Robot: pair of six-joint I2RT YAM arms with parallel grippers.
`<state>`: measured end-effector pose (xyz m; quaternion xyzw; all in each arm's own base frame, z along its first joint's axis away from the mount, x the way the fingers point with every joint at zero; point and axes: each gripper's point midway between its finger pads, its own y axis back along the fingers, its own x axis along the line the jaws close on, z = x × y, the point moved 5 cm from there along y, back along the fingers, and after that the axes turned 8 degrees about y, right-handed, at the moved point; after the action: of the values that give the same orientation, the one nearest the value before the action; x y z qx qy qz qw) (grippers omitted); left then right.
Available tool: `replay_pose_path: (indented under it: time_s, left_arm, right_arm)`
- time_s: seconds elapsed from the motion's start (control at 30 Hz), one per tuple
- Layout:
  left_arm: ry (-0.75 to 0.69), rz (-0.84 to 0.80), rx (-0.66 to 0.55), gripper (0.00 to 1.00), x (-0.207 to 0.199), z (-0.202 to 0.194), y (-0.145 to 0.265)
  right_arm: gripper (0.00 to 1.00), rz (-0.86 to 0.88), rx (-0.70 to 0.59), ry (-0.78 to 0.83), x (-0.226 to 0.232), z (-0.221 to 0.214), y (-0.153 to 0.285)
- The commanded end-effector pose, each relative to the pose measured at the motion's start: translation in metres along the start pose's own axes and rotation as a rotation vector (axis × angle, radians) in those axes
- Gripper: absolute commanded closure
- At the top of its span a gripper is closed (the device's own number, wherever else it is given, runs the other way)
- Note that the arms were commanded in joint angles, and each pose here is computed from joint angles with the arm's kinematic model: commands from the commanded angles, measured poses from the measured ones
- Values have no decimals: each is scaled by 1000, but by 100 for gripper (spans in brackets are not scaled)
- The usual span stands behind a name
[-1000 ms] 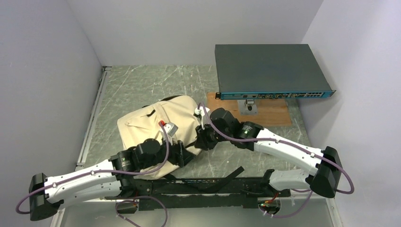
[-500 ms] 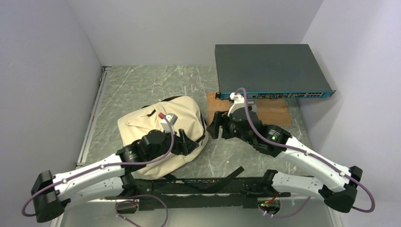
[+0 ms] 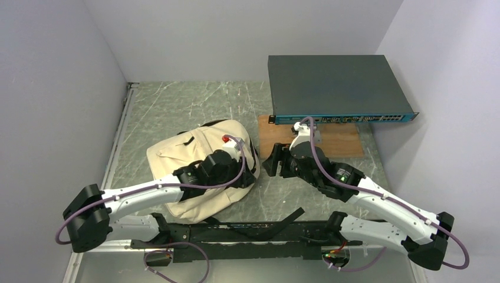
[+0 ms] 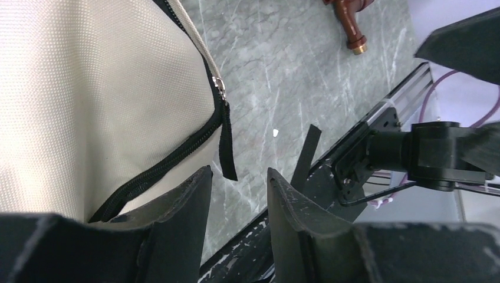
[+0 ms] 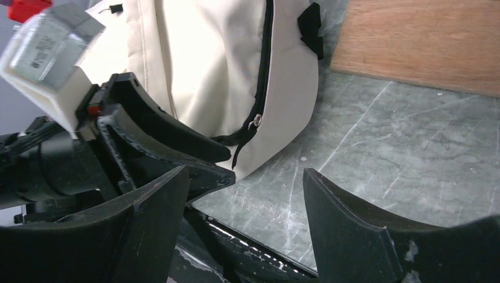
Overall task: Pack the student bag
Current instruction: Zip the student bag at the center of the board.
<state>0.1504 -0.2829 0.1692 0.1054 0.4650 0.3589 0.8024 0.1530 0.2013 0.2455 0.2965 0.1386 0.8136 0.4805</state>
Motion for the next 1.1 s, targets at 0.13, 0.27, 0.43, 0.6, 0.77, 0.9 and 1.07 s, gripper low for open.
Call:
replay_pose_path:
  time_s: [0.13,0.27,0.43,0.6,0.77,0.9,1.07]
  left_arm:
    - [-53,103,-5,60,1,8,-14]
    - [-70,181,-11,70,10,10,-17]
    - [-159,222,42,100,15,10,-10]
    - [-145,15,38,100,0,2,4]
    - [-72,-38,45,100,5,-6,13]
    - [-49,-50,44,100,6,-7,15]
    - [-53,-65,22,100,3,-1,17]
  right_arm:
    - [27,-20,-82,10,2,21,1]
    - [27,-61,-72,41,2,27,-4]
    - [27,-45,-39,27,11,27,-13]
    - [20,9,7,-31,25,17,-34]
    - [24,-61,49,-52,30,3,-54]
    - [27,-114,90,-52,31,-11,-71]
    - [32,-146,81,-44,34,-23,-85]
